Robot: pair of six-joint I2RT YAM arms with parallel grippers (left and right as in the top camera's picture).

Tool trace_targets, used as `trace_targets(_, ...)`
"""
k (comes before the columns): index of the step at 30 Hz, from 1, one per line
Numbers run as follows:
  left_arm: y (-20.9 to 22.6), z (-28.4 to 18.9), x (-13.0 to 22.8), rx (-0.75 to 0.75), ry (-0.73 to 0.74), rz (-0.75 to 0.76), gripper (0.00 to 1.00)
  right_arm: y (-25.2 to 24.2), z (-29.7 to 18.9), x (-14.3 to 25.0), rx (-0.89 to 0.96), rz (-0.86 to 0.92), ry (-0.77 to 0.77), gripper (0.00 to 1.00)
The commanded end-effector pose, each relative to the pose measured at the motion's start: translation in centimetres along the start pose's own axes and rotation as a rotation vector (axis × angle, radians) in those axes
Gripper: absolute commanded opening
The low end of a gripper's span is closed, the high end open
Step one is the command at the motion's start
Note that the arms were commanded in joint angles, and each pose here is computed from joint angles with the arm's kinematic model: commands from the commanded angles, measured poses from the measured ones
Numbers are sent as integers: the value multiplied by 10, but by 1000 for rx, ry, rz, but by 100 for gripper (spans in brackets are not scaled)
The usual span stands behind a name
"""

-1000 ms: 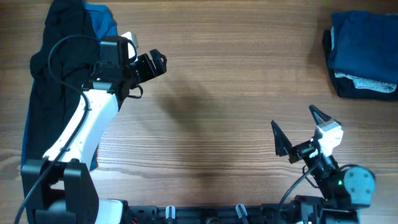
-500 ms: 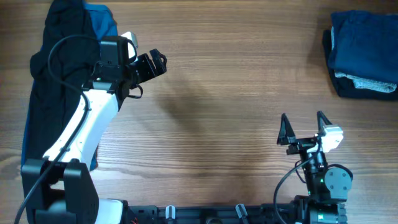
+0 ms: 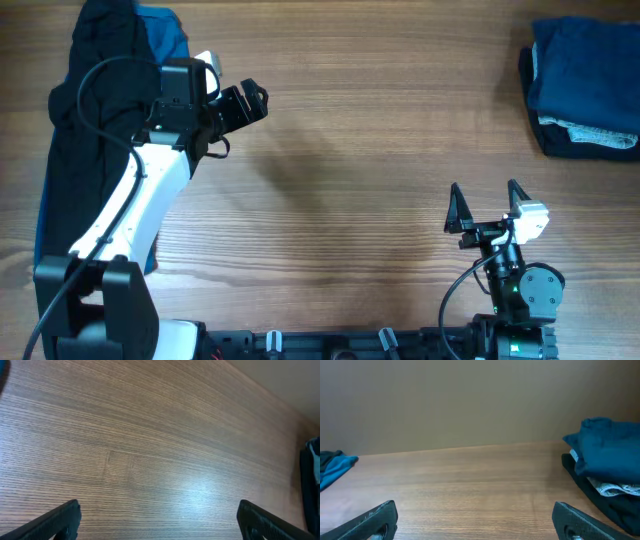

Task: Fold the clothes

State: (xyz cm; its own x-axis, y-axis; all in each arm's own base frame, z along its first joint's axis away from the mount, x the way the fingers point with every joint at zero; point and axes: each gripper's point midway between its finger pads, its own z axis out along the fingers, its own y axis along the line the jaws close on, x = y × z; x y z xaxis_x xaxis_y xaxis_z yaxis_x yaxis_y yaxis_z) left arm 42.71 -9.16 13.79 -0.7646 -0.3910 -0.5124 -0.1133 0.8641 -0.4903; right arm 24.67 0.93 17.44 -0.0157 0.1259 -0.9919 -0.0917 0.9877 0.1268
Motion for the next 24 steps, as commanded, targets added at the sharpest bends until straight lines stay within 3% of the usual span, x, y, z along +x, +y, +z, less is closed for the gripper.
trace_targets(1,1,3,1,-6,3,25,100,-2,-1,-4,13,-24,-20,100)
trace_targets(12,3,3,0,-16,-1,23,100,-2,-1,-4,13,-23,-20,100)
trace_targets(17,3,-40,-38,-82,-191,40,100,-2,-1,-4,13,-23,-20,100)
trace_targets(21,-7,-99,-69,-70,-379,148,100,-2,-1,-4,13,-23,-20,100)
trace_targets(24,3,-135,-75,-77,-466,146,100,-2,-1,-4,13,-23,-20,100)
